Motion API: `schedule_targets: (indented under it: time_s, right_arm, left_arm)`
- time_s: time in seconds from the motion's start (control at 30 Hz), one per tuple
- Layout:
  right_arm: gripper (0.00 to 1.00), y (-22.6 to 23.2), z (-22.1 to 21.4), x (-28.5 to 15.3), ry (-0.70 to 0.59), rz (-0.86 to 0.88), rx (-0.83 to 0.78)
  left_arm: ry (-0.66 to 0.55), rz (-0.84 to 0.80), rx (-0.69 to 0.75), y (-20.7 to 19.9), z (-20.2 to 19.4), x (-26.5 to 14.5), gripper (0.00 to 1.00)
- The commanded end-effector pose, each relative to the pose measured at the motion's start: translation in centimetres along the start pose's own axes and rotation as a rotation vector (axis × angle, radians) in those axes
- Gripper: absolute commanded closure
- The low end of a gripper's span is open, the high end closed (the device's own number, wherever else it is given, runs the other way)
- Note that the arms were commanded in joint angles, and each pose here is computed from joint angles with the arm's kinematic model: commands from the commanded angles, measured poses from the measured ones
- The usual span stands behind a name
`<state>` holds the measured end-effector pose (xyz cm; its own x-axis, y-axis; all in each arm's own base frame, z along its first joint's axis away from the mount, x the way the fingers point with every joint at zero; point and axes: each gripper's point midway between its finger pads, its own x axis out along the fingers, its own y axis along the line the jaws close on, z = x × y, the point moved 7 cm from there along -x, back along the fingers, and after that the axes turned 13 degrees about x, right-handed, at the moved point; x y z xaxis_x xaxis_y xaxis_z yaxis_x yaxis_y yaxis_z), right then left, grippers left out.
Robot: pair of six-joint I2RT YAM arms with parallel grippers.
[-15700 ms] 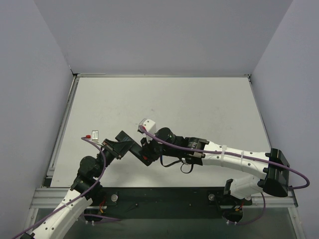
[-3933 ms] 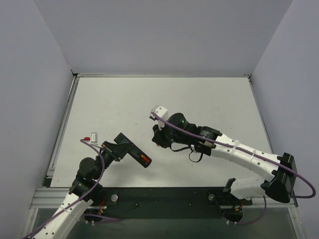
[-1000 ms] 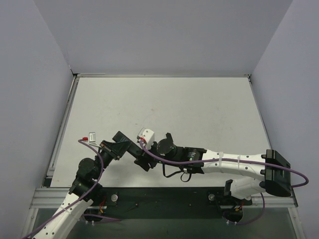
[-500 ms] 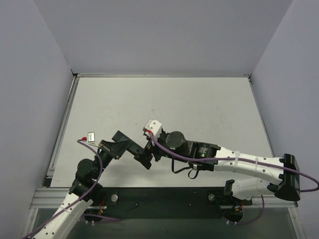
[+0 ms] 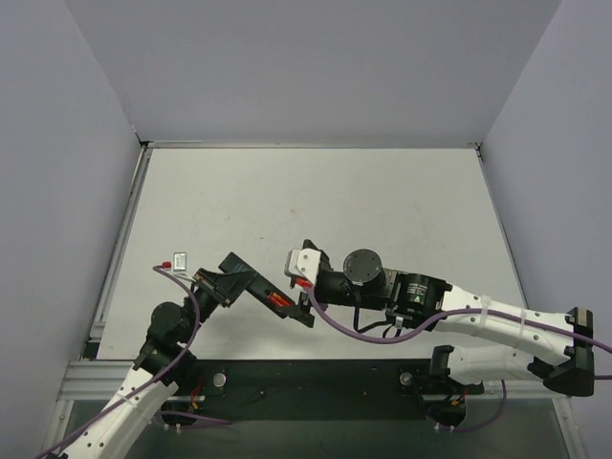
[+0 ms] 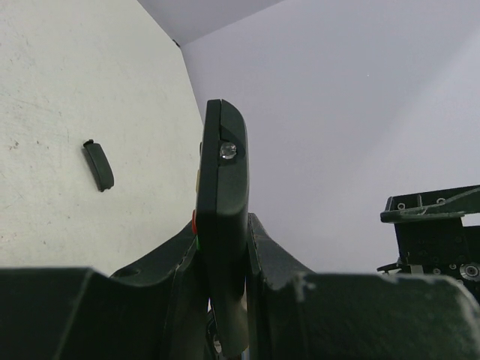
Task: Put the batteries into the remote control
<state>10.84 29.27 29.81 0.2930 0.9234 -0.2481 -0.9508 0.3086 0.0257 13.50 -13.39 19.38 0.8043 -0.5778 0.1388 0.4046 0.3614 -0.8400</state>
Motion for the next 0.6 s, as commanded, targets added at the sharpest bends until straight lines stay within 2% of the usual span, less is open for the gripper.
schedule_targets:
  time_s: [0.0,0.2,0.47,0.57]
  right_arm:
    - [0.20,0.2,-1.2,0.1,0.025,0.186,-0.221]
    - [0.28,-0.6,-2.1,0.2,0.049,0.408,-0.215]
    - [0.37,-0.6,-2.9,1.2,0.087,0.487,-0.219]
    - [0.43,-0.5,-2.9,1.8,0.091,0.511,-0.214]
  left_arm:
    - [0.019,-0.049,-0.017,0.2,-0.6,0.0,1.00]
    - [0.056,-0.061,-0.012,-0.1,-0.9,0.1,1.00]
    - [0.069,-0.105,-0.003,-1.4,-0.4,0.3,1.00]
    - [0.077,-0.115,0.000,-1.7,-0.4,0.3,1.00]
